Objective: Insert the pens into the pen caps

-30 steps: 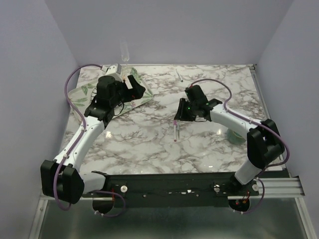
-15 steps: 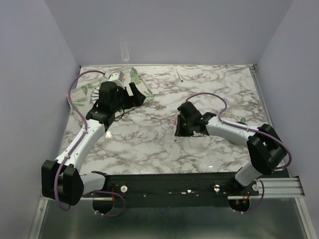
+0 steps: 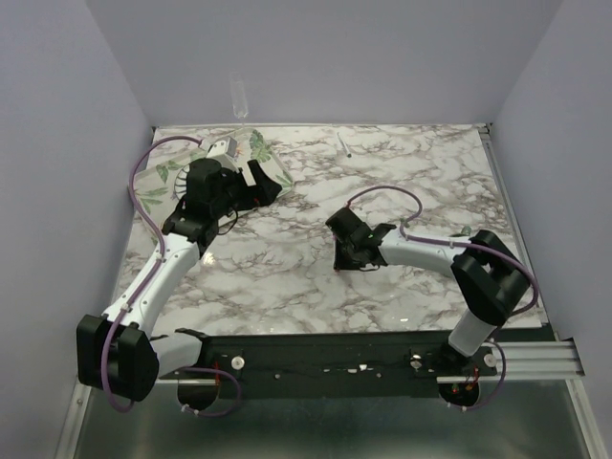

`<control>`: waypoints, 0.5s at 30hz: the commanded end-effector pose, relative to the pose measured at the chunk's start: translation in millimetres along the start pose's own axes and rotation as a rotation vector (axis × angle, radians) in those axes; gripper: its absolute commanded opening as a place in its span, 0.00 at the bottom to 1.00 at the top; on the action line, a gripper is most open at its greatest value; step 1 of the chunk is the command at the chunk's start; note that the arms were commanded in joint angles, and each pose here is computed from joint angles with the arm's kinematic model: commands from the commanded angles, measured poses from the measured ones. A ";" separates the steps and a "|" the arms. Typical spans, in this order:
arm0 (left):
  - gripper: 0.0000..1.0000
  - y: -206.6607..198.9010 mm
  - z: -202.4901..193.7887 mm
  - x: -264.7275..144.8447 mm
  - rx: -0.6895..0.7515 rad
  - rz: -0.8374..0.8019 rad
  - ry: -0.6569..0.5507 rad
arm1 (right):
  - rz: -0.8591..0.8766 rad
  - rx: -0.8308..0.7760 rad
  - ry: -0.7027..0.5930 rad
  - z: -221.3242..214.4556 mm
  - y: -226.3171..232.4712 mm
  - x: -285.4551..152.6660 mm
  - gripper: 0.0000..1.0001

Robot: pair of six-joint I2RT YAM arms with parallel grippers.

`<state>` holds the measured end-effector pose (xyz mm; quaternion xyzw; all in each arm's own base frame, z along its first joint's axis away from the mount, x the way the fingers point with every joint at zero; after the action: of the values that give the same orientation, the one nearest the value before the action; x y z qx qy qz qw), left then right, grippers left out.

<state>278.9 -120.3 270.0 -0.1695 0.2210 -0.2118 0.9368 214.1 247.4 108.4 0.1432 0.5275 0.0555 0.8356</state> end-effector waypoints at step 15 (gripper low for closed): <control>0.93 6.7 -25.0 7.0 -0.135 0.045 0.068 | -0.004 -0.134 -0.114 -3.6 7.4 0.1 0.01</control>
<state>279.0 -118.7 262.1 -0.1967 0.2347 -0.1777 0.9352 217.5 258.0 96.8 0.1100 0.4969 0.0482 0.8595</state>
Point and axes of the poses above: each gripper's point midway between its finger pads, its own x axis out along the fingers, its own y axis along the line the jaws close on, z = x × y, the point moved 9 cm from there along -x, back along the fingers, and after that the axes turned 8 degrees about x, right-handed, at the moved point
